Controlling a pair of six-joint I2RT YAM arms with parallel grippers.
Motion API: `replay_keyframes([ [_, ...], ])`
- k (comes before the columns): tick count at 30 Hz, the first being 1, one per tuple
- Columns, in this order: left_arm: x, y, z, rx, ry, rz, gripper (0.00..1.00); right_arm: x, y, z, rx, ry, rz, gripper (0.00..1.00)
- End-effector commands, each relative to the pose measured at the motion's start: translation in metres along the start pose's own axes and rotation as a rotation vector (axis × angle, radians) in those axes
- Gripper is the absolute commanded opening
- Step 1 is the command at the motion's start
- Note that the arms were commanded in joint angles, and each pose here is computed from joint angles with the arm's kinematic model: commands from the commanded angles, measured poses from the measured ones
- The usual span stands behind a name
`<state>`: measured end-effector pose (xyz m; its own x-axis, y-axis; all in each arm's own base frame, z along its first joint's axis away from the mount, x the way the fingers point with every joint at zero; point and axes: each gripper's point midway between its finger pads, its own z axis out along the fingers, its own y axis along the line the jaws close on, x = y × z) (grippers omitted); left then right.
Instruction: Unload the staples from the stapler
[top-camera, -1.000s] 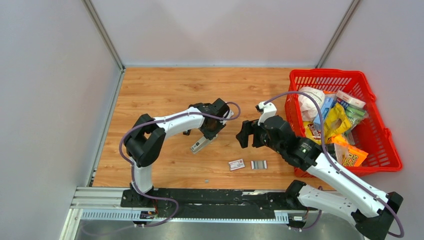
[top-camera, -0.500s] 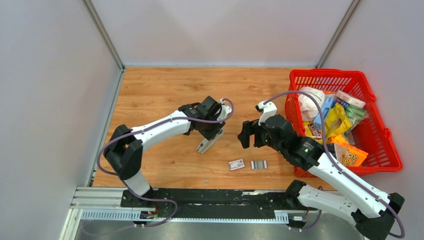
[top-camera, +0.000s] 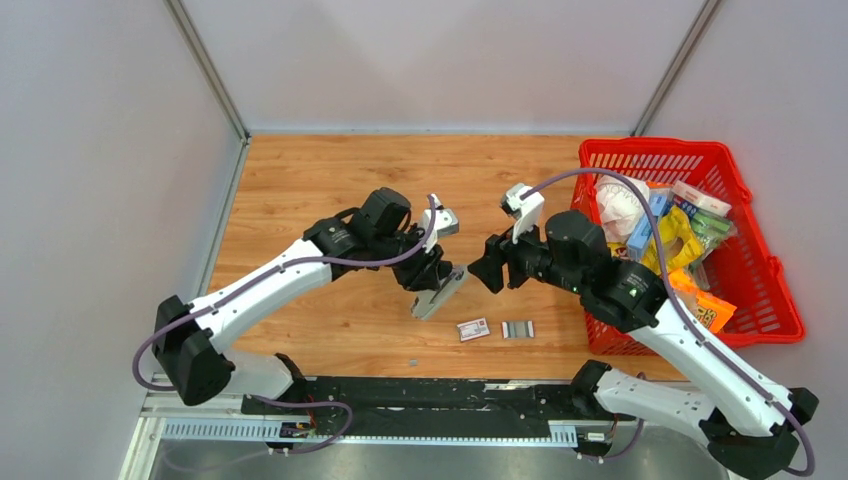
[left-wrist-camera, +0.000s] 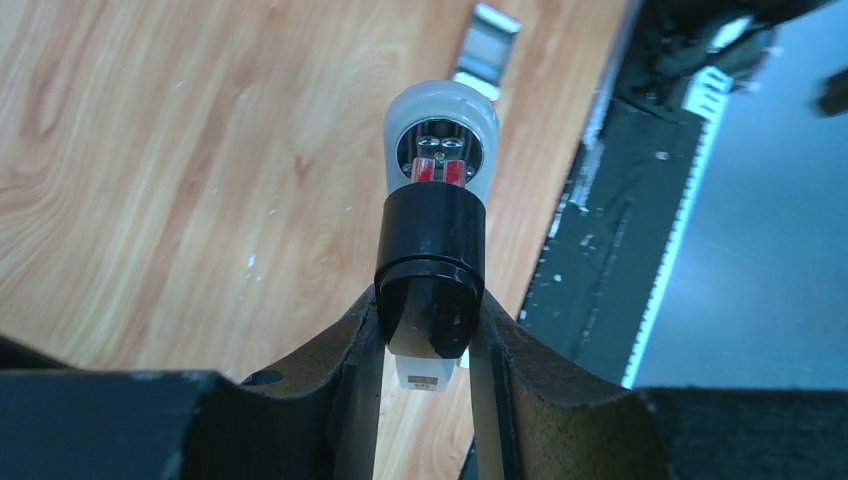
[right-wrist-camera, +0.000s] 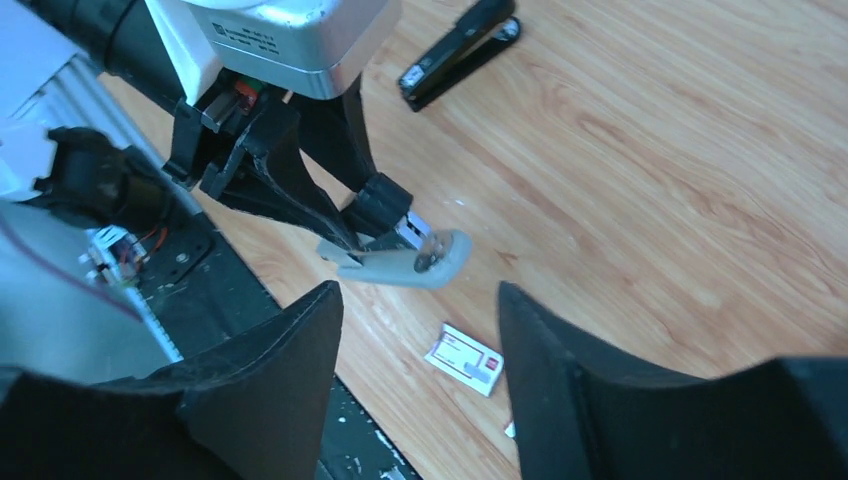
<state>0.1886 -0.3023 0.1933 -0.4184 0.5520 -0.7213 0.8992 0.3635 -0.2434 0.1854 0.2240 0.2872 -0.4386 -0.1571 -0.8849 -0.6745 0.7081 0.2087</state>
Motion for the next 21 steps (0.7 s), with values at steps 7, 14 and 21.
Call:
replay_keyframes([
  [7, -0.032, -0.077, -0.055, 0.316, -0.208, 0.162, 0.00, -0.018, 0.065, -0.017, -0.376, 0.037, -0.118, 0.32],
  [14, -0.032, -0.093, -0.073, 0.367, -0.243, 0.194, 0.00, -0.020, 0.078, -0.021, -0.455, 0.053, -0.126, 0.07],
  [21, -0.031, -0.094, -0.074, 0.368, -0.249, 0.199, 0.00, -0.011, 0.085, -0.021, -0.499, 0.085, -0.123, 0.00],
])
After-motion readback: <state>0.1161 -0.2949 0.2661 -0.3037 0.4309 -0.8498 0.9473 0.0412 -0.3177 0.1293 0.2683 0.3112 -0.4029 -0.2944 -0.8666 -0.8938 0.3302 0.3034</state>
